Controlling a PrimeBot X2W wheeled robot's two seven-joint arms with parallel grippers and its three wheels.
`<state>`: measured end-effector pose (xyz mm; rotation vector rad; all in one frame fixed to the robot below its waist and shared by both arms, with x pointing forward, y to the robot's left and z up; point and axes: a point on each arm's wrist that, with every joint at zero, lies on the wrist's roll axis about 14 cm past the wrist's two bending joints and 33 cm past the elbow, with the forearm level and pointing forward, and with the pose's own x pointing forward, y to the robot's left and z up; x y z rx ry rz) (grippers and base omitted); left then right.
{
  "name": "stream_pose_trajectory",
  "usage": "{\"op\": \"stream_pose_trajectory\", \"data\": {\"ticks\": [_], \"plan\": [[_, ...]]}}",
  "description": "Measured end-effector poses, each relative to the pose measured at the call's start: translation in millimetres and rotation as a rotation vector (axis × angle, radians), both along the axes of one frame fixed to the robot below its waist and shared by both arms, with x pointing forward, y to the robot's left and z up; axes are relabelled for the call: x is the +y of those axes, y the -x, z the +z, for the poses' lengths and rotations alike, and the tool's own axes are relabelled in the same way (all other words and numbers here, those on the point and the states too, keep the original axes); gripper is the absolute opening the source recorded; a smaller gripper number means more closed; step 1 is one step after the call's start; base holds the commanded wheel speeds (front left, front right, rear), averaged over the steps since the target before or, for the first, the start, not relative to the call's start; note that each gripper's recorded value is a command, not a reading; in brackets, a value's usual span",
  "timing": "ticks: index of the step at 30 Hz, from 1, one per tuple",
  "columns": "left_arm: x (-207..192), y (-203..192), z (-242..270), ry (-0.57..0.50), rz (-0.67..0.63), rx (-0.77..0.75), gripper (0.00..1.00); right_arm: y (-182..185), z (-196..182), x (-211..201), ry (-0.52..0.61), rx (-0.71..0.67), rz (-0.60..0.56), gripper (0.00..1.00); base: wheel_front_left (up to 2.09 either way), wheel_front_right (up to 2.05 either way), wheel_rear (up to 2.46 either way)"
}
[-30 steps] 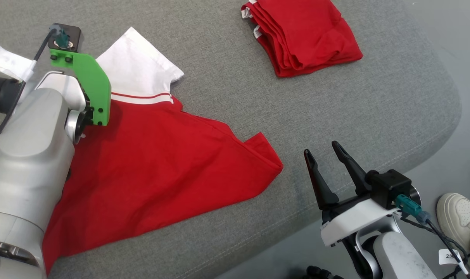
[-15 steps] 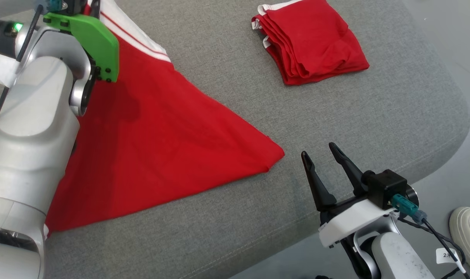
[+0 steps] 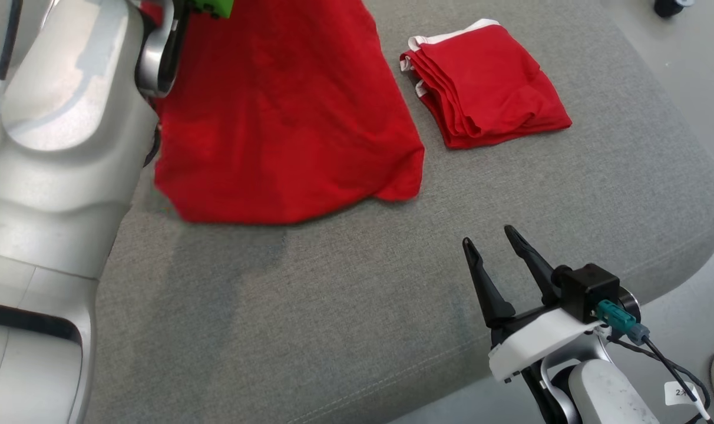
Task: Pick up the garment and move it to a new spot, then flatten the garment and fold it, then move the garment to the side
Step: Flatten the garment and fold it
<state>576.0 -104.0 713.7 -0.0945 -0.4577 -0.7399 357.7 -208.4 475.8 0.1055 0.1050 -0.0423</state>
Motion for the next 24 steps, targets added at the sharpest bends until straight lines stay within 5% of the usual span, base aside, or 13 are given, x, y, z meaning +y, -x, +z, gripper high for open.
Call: {"op": "stream_pose_trajectory", "data": {"ticks": [6, 14, 24], "plan": [[28.9, 24.4, 49.1, 0.190, 0.001, -0.046, 0.00, -8.9, 3.5, 10.4, -0.001, -0.015, 0.038, 1.00, 0.00, 0.00, 0.00], [132.1, 31.8, -83.2, 0.148, 0.246, 0.224, 0.00, -25.9, 3.6, 43.9, -0.018, -0.018, 0.143, 1.00, 0.00, 0.00, 0.00], [231.3, 115.2, -222.0, 0.074, 0.503, 0.562, 0.00, -32.3, 9.5, 84.1, -0.032, -0.025, 0.264, 1.00, 0.00, 0.00, 0.00]]}}
